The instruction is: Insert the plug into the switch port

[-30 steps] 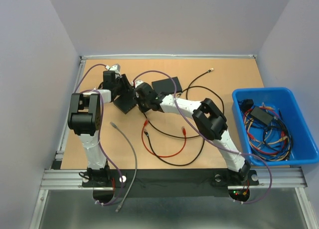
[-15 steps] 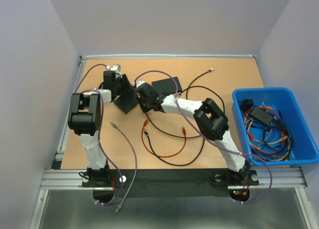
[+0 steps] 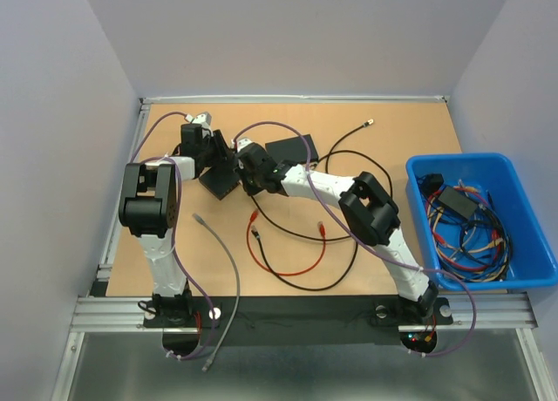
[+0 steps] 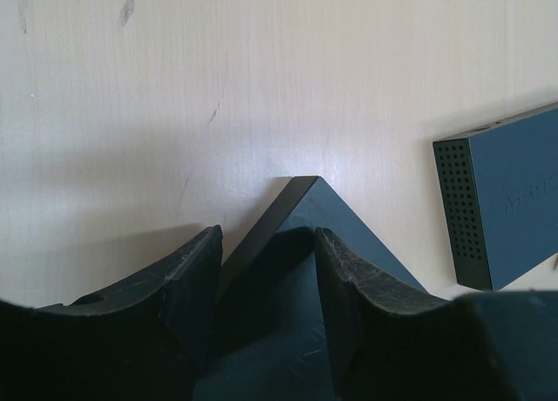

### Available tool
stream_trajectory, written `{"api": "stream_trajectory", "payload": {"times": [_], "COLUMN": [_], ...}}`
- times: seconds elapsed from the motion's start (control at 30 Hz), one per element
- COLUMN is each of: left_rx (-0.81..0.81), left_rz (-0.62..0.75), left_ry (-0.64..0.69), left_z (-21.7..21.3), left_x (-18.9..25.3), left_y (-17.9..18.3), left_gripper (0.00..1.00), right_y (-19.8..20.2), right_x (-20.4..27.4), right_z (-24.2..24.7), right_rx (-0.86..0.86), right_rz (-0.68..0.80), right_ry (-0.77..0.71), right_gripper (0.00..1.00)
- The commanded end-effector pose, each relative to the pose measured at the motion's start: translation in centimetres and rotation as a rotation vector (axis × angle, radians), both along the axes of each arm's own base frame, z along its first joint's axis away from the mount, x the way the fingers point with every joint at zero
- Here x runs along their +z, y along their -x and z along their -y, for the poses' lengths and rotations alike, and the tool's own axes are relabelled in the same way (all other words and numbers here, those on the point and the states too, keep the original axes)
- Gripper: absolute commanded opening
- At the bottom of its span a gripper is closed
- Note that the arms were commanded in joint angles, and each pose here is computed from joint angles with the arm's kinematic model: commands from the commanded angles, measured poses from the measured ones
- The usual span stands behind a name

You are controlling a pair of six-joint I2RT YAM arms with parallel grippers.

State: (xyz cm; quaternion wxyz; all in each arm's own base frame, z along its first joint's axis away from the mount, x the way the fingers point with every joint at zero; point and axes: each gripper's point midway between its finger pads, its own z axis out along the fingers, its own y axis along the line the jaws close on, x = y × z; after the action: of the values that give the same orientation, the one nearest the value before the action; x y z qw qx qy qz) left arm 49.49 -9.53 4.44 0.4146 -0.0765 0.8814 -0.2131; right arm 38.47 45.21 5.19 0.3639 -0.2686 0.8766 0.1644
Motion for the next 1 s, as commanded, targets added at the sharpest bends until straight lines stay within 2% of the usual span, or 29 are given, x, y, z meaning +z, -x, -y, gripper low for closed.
{"api": "stream_trajectory", "payload": {"times": [0.0,0.47,0.97], "left_rx": [-0.027,-0.029,-0.034], "left_rz": [-0.023,-0.022,-0.022], "left_ry": [0.008,0.008,0.006], "left_z": [0.8,0.8,0.8], "left_x": [-0.1,0.0,0.0], "left_y": [0.3,0.3,0.5], "left_gripper": [0.56,0.56,0.56], "right_y": [-0.8,-0.7,-2.4], "right_x": [2.3,0.5,2.0], "right_z": [-1.8,-1.7,-2.5], "right_rx": [0.006,0.0,0.0], "right_rz": [0.04,0.02,0.083], "right_ry": [-0.072,-0.046,-0.047], "right_gripper": [0.01,0.0,0.0]}}
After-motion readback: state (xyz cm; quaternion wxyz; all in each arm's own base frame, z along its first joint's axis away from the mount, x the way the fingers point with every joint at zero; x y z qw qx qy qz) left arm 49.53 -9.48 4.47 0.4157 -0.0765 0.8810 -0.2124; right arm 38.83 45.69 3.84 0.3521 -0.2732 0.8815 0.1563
